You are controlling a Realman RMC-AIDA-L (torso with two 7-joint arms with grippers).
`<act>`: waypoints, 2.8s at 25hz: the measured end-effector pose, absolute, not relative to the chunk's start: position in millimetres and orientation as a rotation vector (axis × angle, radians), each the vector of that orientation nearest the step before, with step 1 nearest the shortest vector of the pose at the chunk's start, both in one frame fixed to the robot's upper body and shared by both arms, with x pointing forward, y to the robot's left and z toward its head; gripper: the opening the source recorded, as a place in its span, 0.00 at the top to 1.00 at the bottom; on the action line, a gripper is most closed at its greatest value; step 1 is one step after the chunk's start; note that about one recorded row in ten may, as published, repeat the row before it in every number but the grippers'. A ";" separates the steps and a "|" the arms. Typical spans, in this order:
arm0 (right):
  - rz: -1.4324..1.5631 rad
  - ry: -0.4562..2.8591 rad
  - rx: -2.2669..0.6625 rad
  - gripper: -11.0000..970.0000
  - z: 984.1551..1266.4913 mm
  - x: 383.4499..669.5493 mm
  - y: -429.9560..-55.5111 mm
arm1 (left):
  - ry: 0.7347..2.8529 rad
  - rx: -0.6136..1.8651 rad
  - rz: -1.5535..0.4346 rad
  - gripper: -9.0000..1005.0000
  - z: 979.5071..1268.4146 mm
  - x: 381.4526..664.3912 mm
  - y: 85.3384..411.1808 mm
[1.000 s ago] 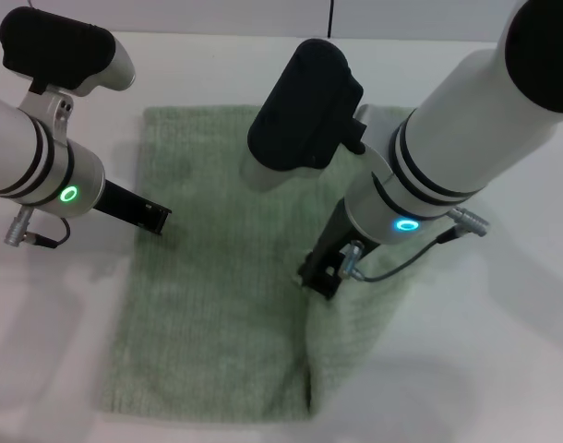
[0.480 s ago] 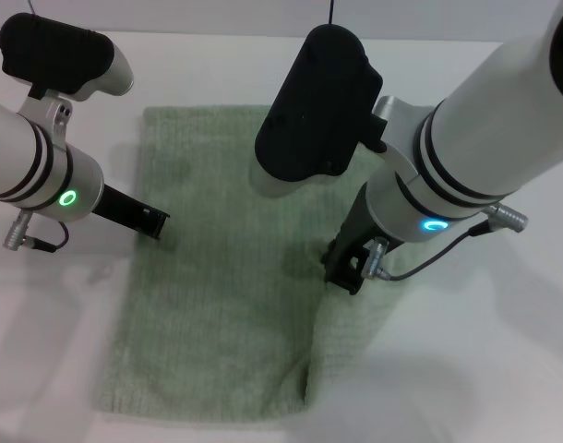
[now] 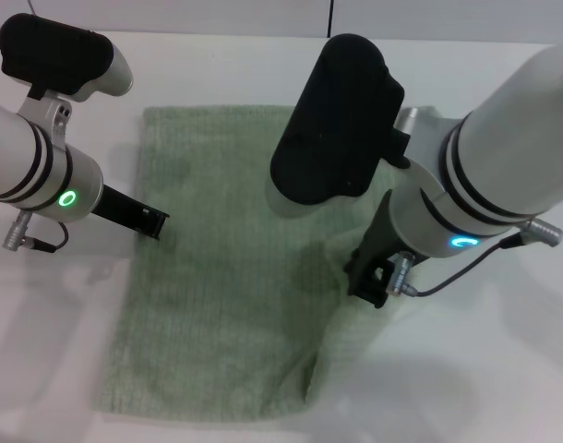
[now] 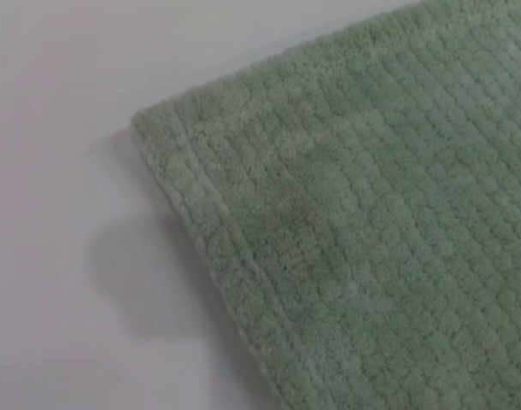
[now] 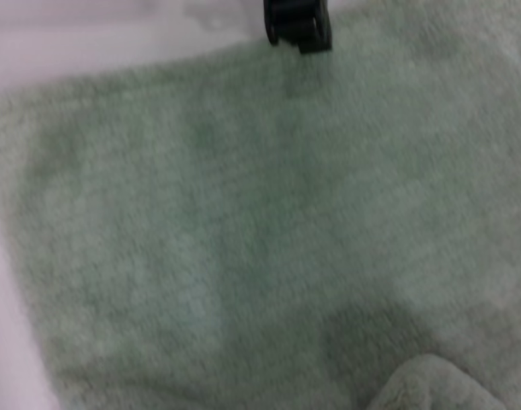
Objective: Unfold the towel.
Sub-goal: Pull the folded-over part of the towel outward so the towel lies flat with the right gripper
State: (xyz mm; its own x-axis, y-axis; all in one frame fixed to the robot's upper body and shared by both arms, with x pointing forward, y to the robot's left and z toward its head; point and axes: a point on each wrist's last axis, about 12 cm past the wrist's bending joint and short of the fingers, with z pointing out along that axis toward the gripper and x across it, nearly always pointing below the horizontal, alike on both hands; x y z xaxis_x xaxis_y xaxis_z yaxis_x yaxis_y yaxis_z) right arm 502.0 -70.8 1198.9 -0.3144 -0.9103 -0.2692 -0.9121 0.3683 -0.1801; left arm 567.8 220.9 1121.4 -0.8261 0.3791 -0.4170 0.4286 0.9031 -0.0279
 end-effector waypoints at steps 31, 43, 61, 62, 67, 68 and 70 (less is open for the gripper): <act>0.021 2.348 -1.578 0.91 1192.0 455.1 -87.5 | 2.674 0.588 -0.169 0.99 1117.4 568.1 221.0; 0.025 2.378 -1.533 0.90 1184.5 445.6 -96.5 | 2.687 0.593 -0.169 0.99 1113.4 566.8 220.3; 0.009 2.399 -1.538 0.88 1179.0 442.1 -102.0 | 2.703 0.583 -0.171 0.99 1109.7 565.1 221.1; 0.009 2.399 -1.537 0.88 1179.0 442.0 -102.0 | 2.704 0.582 -0.171 0.99 1109.7 565.1 221.1; 0.011 2.409 -1.533 0.88 1178.0 441.0 -103.2 | 2.700 0.583 -0.171 0.99 1110.8 565.7 220.4; 0.011 2.411 -1.532 0.87 1177.7 440.9 -103.5 | 2.700 0.584 -0.171 0.99 1110.9 565.8 220.3; 0.011 2.413 -1.533 0.87 1177.2 440.6 -103.7 | 2.699 0.586 -0.171 0.99 1111.4 566.0 219.9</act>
